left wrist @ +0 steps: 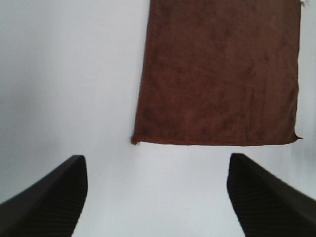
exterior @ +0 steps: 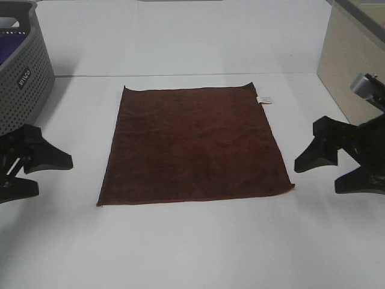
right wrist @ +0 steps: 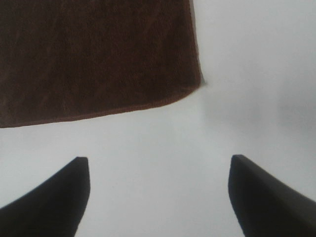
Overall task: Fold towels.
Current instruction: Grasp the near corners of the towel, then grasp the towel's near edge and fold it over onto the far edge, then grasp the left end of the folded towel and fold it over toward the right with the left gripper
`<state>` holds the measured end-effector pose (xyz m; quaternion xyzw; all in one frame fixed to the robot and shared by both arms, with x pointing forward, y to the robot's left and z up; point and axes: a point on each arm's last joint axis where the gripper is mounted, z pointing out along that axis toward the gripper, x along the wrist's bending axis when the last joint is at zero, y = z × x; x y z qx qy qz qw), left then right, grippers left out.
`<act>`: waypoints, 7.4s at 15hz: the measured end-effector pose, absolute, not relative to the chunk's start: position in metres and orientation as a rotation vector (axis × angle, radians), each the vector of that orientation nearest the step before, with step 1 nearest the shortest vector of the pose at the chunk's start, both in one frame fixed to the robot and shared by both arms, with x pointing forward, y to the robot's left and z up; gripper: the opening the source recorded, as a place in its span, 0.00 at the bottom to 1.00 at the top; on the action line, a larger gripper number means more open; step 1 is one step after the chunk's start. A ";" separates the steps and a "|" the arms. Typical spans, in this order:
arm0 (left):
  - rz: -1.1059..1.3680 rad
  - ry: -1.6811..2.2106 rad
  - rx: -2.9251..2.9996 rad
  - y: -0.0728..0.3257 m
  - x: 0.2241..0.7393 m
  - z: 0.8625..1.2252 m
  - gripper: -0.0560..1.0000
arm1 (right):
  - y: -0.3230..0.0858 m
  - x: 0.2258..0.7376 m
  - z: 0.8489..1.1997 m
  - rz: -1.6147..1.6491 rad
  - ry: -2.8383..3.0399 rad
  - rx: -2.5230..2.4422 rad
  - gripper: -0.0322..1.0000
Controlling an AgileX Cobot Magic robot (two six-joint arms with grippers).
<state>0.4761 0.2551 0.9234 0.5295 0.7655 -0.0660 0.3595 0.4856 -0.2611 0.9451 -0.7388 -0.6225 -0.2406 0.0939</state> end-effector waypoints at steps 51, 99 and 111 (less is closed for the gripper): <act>-0.279 1.847 1.749 0.192 0.606 0.937 0.05 | -0.245 0.614 0.946 -0.700 -1.915 -1.860 0.03; -0.273 1.997 1.581 0.219 0.668 0.859 0.23 | -0.247 0.676 0.899 -0.588 -2.095 -1.933 0.78; -0.100 1.991 1.882 0.218 0.715 0.976 0.09 | -0.248 0.676 0.899 -0.580 -2.109 -1.933 0.78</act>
